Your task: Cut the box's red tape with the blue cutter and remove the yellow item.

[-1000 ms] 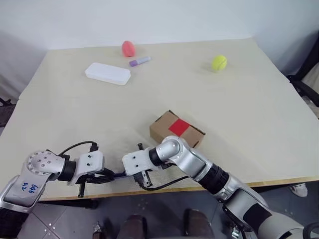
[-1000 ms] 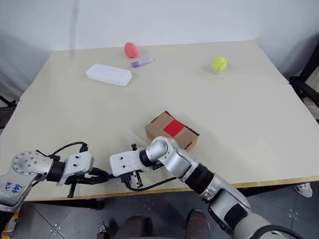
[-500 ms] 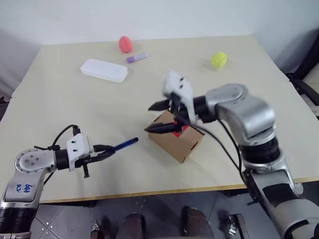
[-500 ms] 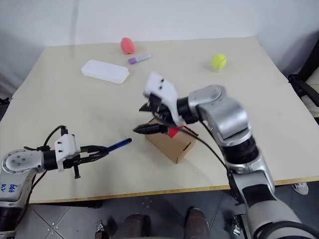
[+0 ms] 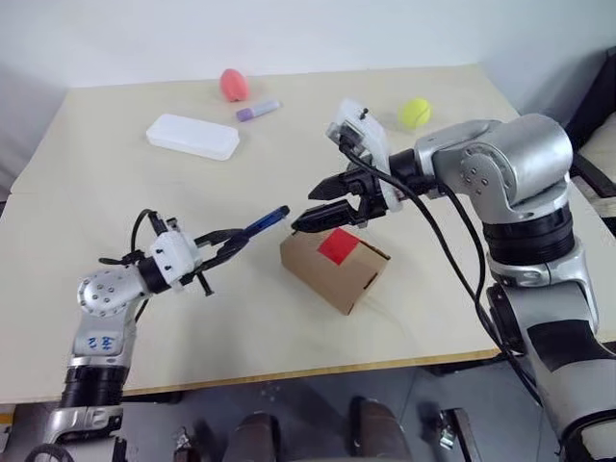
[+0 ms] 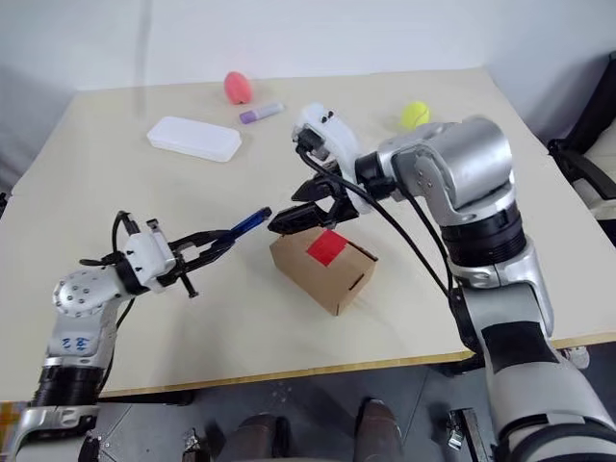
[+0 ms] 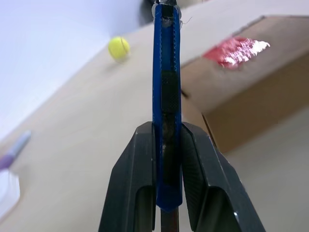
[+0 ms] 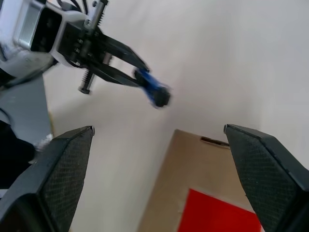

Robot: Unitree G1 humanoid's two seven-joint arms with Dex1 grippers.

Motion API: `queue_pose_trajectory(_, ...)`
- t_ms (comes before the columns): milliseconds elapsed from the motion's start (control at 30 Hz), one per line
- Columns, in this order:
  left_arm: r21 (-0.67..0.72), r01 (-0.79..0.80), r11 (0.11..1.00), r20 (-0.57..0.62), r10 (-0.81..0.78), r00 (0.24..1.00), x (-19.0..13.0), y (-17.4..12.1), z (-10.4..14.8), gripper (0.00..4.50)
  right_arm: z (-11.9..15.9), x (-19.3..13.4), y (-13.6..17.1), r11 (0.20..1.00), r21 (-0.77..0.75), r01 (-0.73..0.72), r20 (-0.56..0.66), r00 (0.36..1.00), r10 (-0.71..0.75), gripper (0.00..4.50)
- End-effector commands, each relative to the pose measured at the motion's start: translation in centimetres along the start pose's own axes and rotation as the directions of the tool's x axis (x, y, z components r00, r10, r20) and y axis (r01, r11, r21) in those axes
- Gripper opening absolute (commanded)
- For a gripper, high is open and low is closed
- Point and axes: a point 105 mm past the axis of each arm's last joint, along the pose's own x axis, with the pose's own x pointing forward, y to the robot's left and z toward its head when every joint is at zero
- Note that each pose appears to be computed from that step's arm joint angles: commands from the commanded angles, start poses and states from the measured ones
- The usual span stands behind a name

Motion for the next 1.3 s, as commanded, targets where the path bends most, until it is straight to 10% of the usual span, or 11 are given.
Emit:
queue_pose_trajectory(33,0.05,-0.016,0.999,0.042,0.014,0.999,1.3,0.0,0.5,0.4,1.7,0.5,0.2,1.0,-0.006,-0.02,0.034,0.999,0.02,4.49)
queue_pose_trajectory(667,0.089,-0.024,0.996,0.079,0.017,0.997,2.3,0.4,0.8,0.4,0.2,2.7,-2.6,0.995,0.099,0.0,-0.013,1.0,0.002,4.49)
queue_pose_trajectory(1133,0.095,-0.026,0.995,0.078,0.018,0.997,2.6,0.9,0.8,0.4,0.1,3.0,-2.4,0.994,0.106,-0.02,-0.005,1.0,0.021,0.2)
queue_pose_trajectory(1300,0.081,-0.025,0.996,0.07,0.02,0.997,2.8,1.0,0.7,0.4,0.5,2.7,-2.1,0.995,0.1,-0.03,0.015,0.999,0.029,0.18)
